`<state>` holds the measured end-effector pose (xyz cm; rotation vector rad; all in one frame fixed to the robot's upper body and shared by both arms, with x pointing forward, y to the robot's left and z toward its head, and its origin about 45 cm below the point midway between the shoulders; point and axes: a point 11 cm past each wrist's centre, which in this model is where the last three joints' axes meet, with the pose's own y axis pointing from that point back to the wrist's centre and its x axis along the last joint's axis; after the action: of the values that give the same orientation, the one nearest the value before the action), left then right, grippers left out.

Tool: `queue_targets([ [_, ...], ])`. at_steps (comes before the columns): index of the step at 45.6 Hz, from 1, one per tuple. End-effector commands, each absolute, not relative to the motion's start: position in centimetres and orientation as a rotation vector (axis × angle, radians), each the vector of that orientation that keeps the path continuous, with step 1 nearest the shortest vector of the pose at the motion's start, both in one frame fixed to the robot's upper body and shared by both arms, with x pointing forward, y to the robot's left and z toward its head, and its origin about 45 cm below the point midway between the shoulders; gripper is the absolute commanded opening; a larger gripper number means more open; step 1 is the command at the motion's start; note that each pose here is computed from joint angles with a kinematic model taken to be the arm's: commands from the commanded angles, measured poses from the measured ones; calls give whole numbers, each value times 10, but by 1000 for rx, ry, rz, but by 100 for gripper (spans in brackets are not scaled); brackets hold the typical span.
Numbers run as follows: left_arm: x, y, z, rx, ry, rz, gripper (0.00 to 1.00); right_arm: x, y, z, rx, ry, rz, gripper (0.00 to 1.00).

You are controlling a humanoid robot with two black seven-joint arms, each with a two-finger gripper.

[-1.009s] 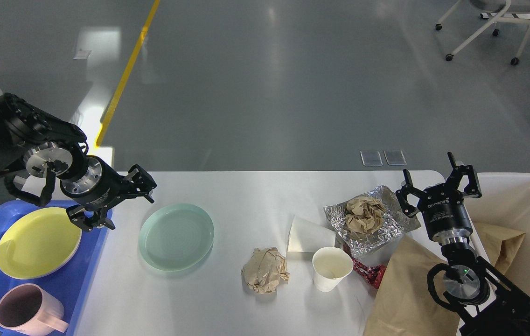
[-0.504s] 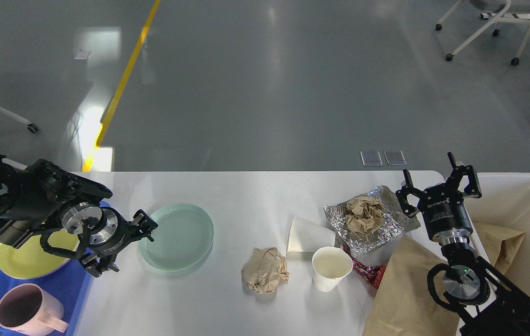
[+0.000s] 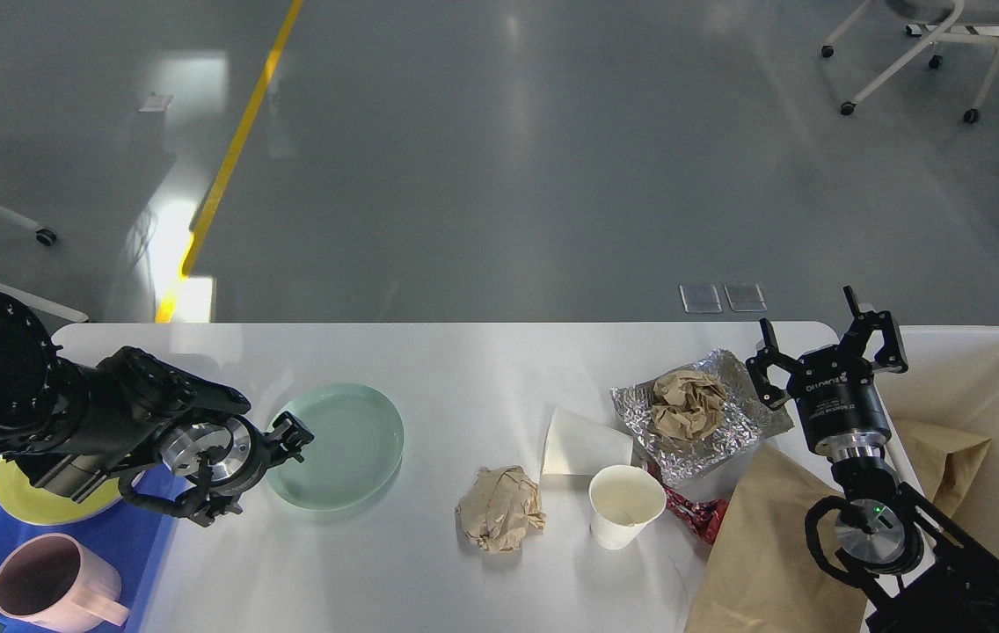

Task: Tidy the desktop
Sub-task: 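Grip the edge of the pale green plate with the left gripper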

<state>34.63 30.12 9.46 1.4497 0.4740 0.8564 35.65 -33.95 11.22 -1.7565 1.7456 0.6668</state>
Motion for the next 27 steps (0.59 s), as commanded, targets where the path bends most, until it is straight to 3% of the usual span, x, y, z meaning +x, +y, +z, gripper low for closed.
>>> queue_targets([
  [1, 345, 303, 87, 1469, 442, 848, 93, 356, -340, 112, -1756, 1746, 666, 100],
  [10, 346, 301, 82, 1475, 423, 850, 91, 356, -340, 112, -1757, 1746, 667, 100],
  [27, 340, 297, 72, 1461, 444, 839, 64, 356, -340, 112, -1757, 1746, 667, 100],
])
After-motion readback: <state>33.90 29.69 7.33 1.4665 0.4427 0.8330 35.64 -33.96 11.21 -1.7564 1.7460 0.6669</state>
